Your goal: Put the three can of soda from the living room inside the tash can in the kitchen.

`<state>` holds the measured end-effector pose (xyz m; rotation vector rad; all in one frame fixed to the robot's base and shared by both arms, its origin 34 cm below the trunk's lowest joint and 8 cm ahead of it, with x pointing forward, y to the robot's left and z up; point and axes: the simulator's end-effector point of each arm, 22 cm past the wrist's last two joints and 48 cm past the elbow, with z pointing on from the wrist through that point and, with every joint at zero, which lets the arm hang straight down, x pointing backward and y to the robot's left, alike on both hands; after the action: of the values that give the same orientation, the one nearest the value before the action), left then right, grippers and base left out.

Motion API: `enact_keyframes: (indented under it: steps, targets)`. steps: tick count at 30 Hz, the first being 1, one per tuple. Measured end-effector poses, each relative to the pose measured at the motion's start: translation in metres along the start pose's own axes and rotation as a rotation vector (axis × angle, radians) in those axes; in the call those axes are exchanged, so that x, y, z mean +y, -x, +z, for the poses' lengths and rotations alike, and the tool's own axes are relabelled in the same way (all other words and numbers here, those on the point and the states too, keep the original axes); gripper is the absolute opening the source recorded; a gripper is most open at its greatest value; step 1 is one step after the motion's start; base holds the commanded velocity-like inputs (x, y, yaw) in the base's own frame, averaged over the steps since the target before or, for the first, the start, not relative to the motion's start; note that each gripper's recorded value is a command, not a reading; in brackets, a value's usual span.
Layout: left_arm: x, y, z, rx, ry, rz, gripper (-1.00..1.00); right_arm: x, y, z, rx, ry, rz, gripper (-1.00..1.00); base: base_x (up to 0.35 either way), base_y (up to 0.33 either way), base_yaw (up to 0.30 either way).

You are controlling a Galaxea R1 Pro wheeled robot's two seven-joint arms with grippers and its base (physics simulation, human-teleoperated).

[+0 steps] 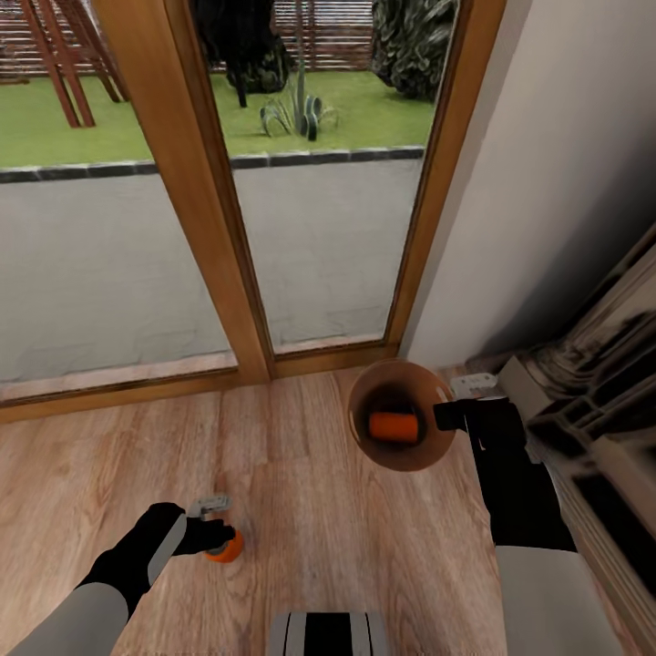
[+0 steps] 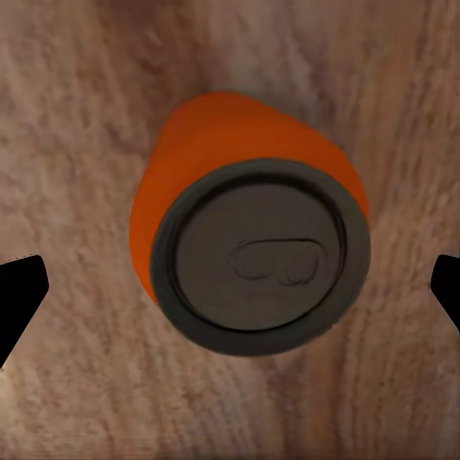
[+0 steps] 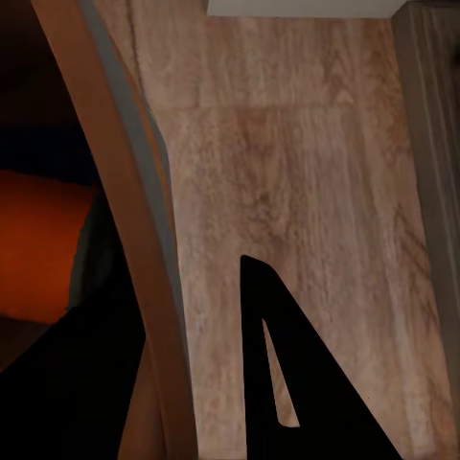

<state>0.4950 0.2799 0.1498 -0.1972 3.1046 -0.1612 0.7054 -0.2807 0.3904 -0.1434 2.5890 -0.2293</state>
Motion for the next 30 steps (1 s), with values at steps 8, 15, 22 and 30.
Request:
enact_keyframes:
  steps: [8, 15, 22, 30]
  targets:
    - [0.001, -0.005, 0.007, 0.014, 0.001, -0.001, 1.0, 0.001, -0.007, 0.008, 0.015, -0.001, -0.004, -1.0, 0.0, 0.0, 0.0]
    - [0.001, -0.005, 0.007, 0.015, 0.001, -0.001, 1.0, 0.002, -0.006, 0.007, 0.013, -0.001, -0.006, -1.0, 0.001, 0.0, 0.0]
    - [0.001, -0.005, 0.007, 0.015, 0.001, 0.0, 1.0, 0.002, -0.005, 0.007, 0.01, -0.002, -0.008, -1.0, 0.043, 0.0, 0.0]
    - [0.003, -0.009, 0.012, 0.025, 0.003, -0.003, 1.0, 0.003, -0.01, 0.012, 0.022, -0.001, -0.008, -1.0, 0.007, 0.0, 0.0]
